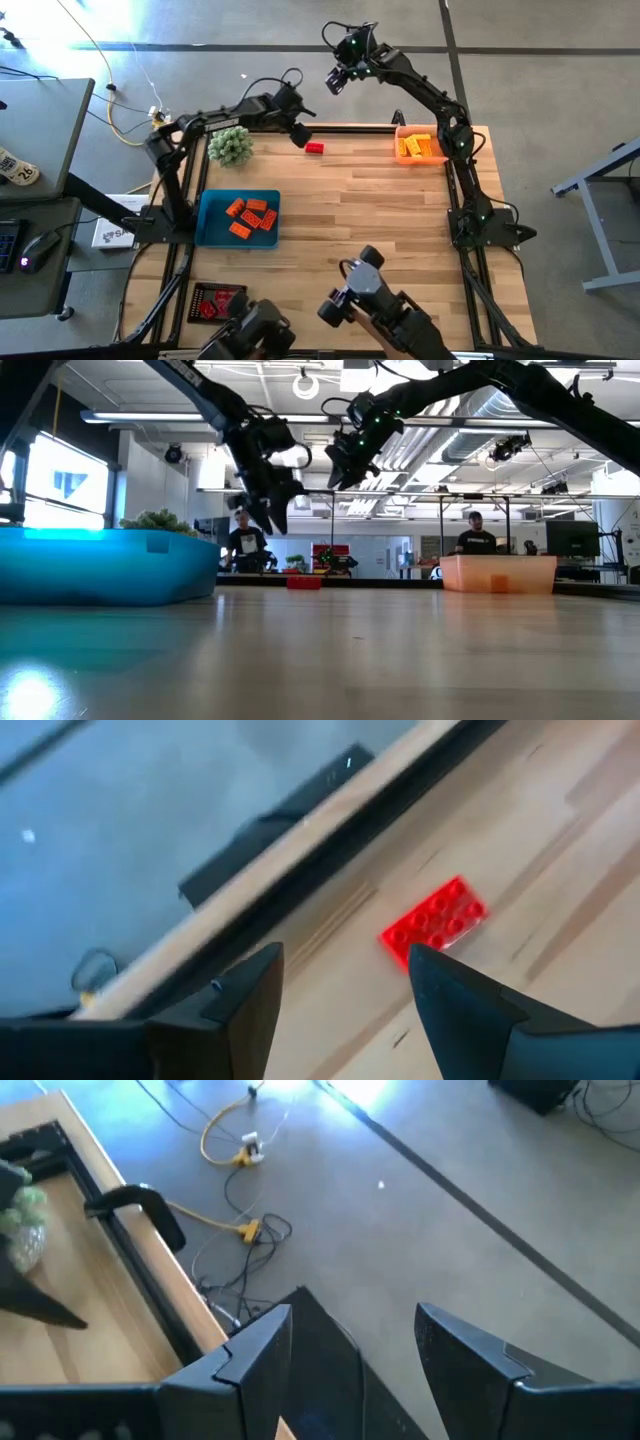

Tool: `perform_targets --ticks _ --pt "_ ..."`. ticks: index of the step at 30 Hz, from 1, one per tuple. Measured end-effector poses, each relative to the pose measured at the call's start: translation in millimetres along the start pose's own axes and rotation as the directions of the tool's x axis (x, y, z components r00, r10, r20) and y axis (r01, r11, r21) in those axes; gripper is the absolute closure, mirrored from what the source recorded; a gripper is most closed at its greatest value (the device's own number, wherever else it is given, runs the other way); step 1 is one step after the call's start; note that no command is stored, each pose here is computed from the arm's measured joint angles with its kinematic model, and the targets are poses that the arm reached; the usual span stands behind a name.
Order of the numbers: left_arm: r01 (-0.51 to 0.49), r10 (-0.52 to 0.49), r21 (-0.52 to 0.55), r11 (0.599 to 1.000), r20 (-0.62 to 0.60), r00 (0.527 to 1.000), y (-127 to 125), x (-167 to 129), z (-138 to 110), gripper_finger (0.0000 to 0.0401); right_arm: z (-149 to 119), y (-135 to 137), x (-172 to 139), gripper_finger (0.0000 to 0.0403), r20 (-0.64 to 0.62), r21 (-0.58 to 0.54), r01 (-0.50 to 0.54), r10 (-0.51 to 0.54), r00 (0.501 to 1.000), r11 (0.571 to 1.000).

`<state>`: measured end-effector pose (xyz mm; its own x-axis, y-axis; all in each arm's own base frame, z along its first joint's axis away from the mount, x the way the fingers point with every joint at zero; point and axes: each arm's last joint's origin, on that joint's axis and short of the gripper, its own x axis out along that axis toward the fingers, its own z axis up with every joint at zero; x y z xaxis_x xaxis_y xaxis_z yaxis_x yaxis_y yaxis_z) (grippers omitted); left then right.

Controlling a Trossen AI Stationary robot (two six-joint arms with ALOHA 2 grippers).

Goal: Sort & place blocks by color
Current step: Put the red game piece into the black bin

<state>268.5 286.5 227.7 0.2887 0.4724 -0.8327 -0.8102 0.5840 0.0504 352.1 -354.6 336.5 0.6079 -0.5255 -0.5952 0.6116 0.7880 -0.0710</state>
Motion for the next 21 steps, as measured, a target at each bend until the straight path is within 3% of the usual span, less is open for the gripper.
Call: perform_targets --ticks 9,21 --pt "0.089 -0.096 -0.063 0.994 -0.117 0.988 -8 35 -13 0.0201 -1 0 0 0.0203 -0.015 0.006 -0.006 0.006 1.0 1.0" --pt "0.029 -0.047 -0.093 0.995 -0.198 0.979 -13 67 -27 0.0201 -6 8 0 0.0203 -0.073 0.002 -0.025 0.025 0.997 1.0"
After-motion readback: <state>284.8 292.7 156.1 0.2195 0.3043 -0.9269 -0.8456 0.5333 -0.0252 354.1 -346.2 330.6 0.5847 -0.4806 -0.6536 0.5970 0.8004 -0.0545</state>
